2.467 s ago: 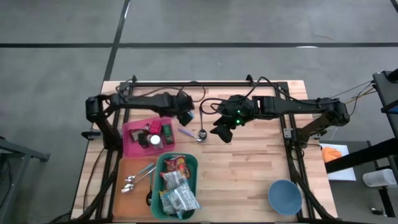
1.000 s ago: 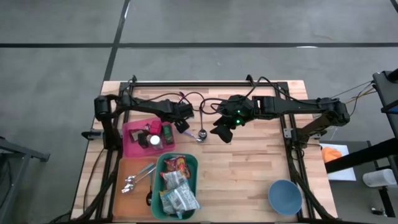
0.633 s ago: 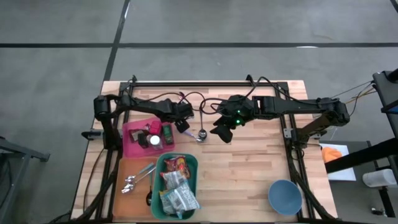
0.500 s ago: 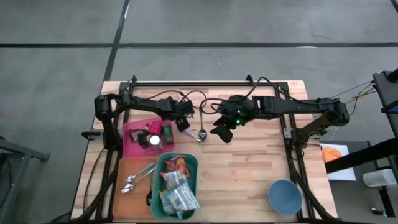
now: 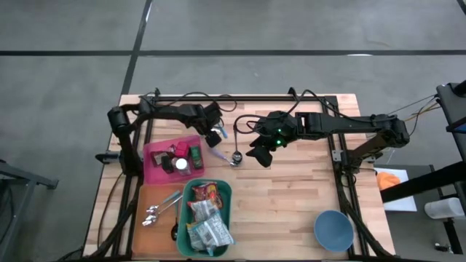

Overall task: Pick & Place Food Item
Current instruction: Put the light blue spoon into the orange bin

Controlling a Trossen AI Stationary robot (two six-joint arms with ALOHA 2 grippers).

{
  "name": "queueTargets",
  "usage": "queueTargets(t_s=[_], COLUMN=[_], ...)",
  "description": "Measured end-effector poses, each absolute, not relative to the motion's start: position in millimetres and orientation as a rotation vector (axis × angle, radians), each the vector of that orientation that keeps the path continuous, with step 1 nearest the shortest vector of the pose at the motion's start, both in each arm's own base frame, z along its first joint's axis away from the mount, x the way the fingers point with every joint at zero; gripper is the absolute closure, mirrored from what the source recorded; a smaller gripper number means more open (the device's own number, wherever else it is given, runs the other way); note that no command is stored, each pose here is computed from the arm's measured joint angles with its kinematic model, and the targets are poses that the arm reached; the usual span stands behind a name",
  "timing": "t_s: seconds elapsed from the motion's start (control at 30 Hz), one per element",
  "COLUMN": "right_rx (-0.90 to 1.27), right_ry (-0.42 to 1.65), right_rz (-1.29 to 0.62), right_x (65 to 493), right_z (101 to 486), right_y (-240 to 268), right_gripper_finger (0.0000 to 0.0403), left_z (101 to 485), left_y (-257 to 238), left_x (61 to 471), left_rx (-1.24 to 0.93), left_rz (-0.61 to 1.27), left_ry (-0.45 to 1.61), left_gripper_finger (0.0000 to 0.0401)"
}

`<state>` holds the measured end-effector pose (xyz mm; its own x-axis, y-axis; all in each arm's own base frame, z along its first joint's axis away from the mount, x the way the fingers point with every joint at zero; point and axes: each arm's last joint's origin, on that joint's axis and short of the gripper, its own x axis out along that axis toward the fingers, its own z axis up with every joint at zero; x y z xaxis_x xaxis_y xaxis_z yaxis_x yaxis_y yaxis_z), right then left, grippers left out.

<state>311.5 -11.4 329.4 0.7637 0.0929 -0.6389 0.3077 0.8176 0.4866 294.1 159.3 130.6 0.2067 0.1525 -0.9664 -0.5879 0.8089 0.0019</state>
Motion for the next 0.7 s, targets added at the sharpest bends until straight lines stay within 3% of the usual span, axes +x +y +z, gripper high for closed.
queueTargets(t_s=[0.33,0.7], right_rx=[0.614,0.614], right_ry=[0.703,0.703], right_rz=[-0.125,-0.124], right_x=[311.5,311.5], right_z=[329.4,329.4], right_y=[-11.4,-11.3], right_gripper_finger=[0.0170,0.0170], left_z=[130.5,130.6], left_y=[158.0,157.4], left_x=[294.8,295.4], left_rx=[-0.438,-0.459], left_rz=[0.491,0.463], left_ry=[1.260,1.252], left_gripper_finger=[0.0177,0.0358])
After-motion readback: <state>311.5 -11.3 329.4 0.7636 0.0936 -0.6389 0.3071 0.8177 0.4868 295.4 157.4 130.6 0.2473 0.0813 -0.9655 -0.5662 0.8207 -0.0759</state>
